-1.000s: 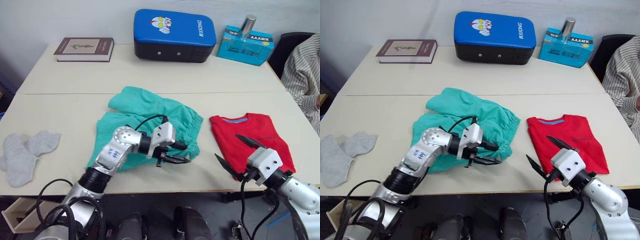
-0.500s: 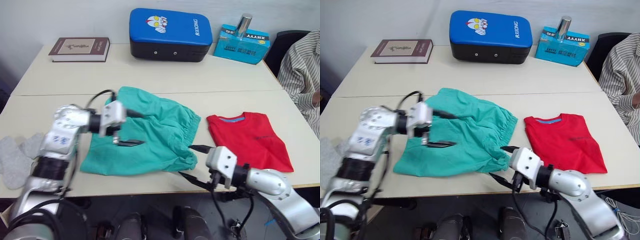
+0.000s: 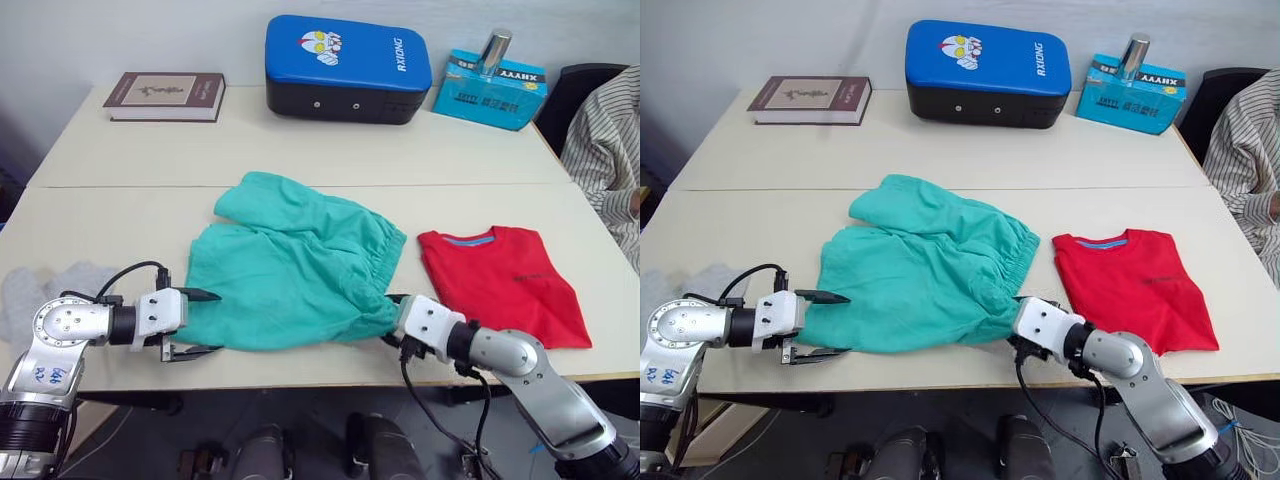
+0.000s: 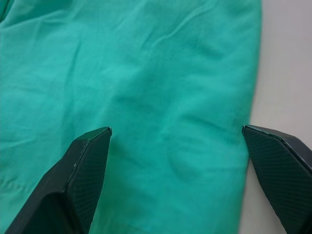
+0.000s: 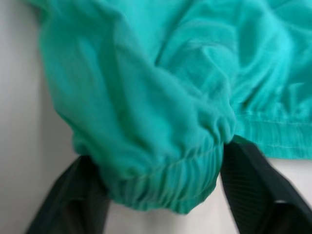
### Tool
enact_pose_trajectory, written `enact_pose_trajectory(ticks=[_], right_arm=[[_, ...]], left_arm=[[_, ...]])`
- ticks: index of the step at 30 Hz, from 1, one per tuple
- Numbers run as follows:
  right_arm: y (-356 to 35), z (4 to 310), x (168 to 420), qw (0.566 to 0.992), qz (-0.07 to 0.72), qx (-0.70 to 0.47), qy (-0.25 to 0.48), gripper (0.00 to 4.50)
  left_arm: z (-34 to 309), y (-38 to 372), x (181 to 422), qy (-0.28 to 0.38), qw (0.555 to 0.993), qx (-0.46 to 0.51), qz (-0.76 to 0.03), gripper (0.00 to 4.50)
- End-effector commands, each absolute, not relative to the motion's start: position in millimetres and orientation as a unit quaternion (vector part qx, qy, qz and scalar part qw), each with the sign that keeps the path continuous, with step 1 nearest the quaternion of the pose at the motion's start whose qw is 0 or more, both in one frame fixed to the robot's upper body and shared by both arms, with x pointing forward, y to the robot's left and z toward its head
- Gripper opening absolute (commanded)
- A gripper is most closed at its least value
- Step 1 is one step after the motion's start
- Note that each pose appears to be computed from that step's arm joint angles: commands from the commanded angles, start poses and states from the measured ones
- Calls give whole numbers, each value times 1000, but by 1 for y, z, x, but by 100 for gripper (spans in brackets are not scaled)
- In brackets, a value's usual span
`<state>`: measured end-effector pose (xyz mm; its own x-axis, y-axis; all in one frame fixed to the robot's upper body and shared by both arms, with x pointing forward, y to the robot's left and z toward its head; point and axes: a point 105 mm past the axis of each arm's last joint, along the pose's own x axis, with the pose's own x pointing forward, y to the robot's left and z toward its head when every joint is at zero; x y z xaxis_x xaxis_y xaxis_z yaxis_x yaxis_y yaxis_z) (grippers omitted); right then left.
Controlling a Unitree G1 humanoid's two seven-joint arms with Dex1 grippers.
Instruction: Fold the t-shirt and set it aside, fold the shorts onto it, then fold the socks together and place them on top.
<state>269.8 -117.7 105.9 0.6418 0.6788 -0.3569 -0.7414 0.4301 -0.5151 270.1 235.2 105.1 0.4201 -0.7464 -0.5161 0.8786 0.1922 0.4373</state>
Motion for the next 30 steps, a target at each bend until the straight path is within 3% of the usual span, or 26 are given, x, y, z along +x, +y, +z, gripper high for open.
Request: enact_pose_trajectory(ticks=[1,6,12,15,17,22,30], right_arm=[[-117,118,273,847,416,-330,17,172],[-118,122,277,856,410,-315,7,3],[-119,125,283,857,406,-317,0,0],[-122,126,285,858,406,-314,2,0],[-121,123,284,857,411,-312,4,0],[-114,120,282,855,423,-302,5,0],[-110,118,283,853,429,-297,4,0]], left_arm=[[100,262,279,112,783,380,-479,410],[85,266,276,131,777,380,-485,267],[78,259,270,141,785,329,-506,82],[103,247,272,110,818,255,-505,2],[114,247,276,105,830,241,-493,41],[131,240,252,117,793,240,-547,192],[103,257,248,121,756,358,-535,449]])
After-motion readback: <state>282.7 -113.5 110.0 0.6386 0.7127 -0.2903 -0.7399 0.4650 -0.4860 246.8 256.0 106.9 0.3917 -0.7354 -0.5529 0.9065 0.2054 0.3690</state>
